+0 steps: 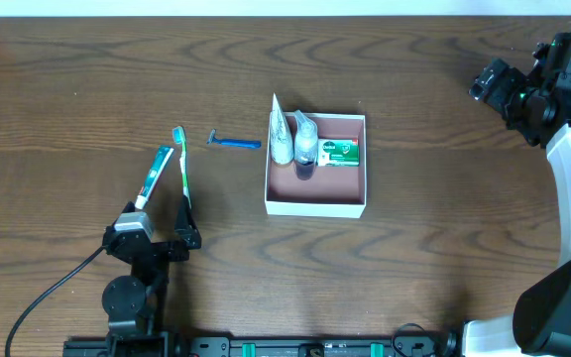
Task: Pack container
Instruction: 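Open the right gripper and withdraw it up and away, then move the left gripper to the green toothpaste tube and grasp it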
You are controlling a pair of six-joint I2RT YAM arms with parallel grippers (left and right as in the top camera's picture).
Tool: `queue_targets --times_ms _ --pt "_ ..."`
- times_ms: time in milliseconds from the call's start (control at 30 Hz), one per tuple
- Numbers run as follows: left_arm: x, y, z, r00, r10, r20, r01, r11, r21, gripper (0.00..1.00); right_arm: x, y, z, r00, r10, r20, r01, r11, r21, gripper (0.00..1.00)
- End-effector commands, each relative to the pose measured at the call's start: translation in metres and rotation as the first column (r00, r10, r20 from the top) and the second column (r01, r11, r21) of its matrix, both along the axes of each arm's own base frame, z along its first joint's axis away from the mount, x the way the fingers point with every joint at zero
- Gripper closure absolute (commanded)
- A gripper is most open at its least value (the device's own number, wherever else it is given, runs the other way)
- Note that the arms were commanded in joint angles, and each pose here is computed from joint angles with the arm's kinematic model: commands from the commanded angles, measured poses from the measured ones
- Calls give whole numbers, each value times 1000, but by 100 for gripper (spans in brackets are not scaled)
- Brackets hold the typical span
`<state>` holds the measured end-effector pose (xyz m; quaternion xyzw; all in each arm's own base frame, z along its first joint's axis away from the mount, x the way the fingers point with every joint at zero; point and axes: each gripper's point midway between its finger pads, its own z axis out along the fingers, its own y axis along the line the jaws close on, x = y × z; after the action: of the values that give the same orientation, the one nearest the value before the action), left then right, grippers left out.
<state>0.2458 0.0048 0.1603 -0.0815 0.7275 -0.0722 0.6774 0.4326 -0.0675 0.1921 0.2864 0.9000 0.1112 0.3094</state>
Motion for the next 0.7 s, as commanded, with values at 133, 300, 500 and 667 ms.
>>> queue_targets --times_ms 133,300,500,667 --pt "-3 3 29 1000 22 9 -21 994 -105 2 1 -4 11 1000 0 26 1 1000 -19 1" --pt "-2 3 55 981 22 -191 -45 992 -116 2 1 -4 11 1000 0 26 1 1000 -19 1" --pt "20 4 91 892 11 -451 -39 998 -53 2 1 -4 11 1000 0 26 0 1000 -19 1" --pt "31 5 100 805 -1 -593 16 1000 21 2 1 -4 11 1000 0 26 1 1000 -19 1"
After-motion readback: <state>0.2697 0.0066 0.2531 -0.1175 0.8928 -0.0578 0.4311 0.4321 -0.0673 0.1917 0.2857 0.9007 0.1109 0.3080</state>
